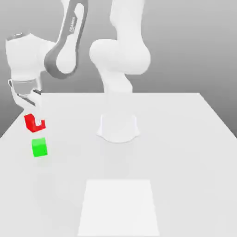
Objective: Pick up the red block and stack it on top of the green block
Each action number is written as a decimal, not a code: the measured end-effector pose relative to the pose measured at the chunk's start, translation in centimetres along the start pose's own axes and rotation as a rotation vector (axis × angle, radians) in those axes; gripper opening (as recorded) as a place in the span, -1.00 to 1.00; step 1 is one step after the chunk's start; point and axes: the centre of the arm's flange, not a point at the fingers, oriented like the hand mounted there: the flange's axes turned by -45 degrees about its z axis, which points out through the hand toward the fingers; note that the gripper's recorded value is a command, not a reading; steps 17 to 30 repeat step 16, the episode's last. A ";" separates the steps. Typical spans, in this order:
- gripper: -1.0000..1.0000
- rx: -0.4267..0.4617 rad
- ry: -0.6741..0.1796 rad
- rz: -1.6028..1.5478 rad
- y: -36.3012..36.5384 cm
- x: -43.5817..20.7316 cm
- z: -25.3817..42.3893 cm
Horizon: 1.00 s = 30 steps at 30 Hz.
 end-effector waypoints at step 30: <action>-1.00 0.025 -0.022 0.001 -0.3 -0.2 4.8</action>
